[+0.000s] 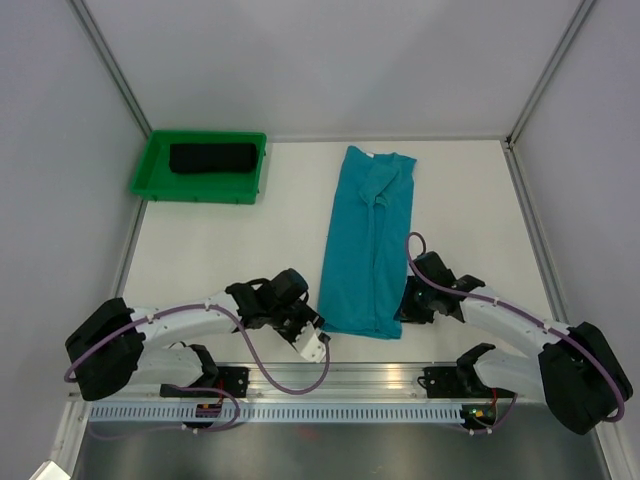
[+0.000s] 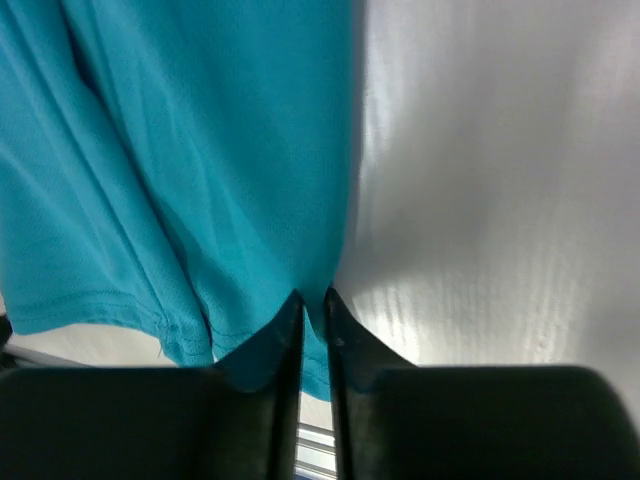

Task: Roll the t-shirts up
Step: Roll the tshirt

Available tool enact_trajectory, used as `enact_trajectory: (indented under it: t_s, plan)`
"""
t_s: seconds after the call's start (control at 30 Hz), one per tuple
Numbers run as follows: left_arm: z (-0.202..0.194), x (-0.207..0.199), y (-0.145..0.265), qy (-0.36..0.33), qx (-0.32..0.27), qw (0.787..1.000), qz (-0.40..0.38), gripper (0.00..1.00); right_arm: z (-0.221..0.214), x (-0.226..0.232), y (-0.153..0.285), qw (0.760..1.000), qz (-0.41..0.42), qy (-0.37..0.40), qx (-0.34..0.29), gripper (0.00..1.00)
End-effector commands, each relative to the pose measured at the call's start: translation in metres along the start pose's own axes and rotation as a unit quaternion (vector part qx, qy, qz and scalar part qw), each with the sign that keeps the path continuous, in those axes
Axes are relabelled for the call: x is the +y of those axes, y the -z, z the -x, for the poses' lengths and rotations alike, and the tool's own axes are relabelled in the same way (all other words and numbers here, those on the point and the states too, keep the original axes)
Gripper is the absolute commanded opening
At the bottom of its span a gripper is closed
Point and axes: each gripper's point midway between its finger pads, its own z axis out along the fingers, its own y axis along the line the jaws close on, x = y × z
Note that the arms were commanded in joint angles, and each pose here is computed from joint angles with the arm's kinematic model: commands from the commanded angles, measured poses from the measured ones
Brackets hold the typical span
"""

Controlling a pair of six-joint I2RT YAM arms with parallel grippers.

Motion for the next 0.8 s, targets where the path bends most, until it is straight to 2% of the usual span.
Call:
enact_trajectory:
  t_s: [0.0,0.03,0.07,0.17,0.3,0.33,0.4,0.5,0.53,0.6,0.67,0.7,0.73,0.77]
  plan:
    - [0.025,0.024,-0.01,-0.032,-0.039,0.998,0.024,0.52,0.002,-0.017,0.018,0.998,-0.042,0.035,0.013,0.27]
    - [0.027,0.025,-0.012,-0.032,-0.042,0.998,0.025,0.53,0.007,-0.012,0.023,0.998,-0.038,0.041,0.008,0.34]
    - [0.029,0.026,-0.013,-0.034,-0.044,0.998,0.025,0.53,0.019,0.0,0.035,0.998,-0.026,0.053,-0.006,0.46]
    - [0.024,0.022,-0.018,-0.034,-0.038,0.999,0.016,0.52,0.048,0.032,0.065,0.993,0.01,0.109,-0.051,0.6]
    - [0.02,0.012,-0.023,-0.034,-0.036,0.999,0.001,0.52,0.084,0.066,0.097,0.968,0.058,0.207,-0.129,0.65]
    - [0.02,0.011,-0.024,-0.034,-0.039,0.999,-0.002,0.51,0.093,0.073,0.104,0.954,0.071,0.242,-0.16,0.65]
    - [0.022,0.012,-0.026,-0.037,-0.043,0.998,-0.004,0.5,0.098,0.077,0.109,0.935,0.085,0.293,-0.183,0.65]
    - [0.024,0.013,-0.028,-0.037,-0.047,0.998,-0.007,0.45,0.103,0.088,0.117,0.891,0.122,0.37,-0.236,0.64]
    - [0.024,0.016,-0.028,-0.036,-0.047,0.998,-0.005,0.45,0.104,0.094,0.124,0.866,0.142,0.4,-0.266,0.64]
    - [0.022,0.019,-0.029,-0.03,-0.041,0.999,-0.002,0.43,0.095,0.107,0.136,0.811,0.183,0.475,-0.286,0.65]
    - [0.02,0.024,-0.027,-0.024,-0.03,0.999,0.006,0.43,0.087,0.109,0.138,0.783,0.2,0.515,-0.286,0.65]
    - [0.016,0.031,-0.022,-0.021,-0.013,0.999,0.021,0.42,0.078,0.107,0.135,0.74,0.206,0.576,-0.279,0.65]
    - [0.013,0.032,-0.019,-0.019,-0.005,0.999,0.026,0.41,0.064,0.091,0.122,0.73,0.199,0.605,-0.247,0.66]
    - [0.01,0.033,-0.016,-0.022,0.002,0.999,0.03,0.41,0.058,0.082,0.115,0.708,0.191,0.639,-0.231,0.66]
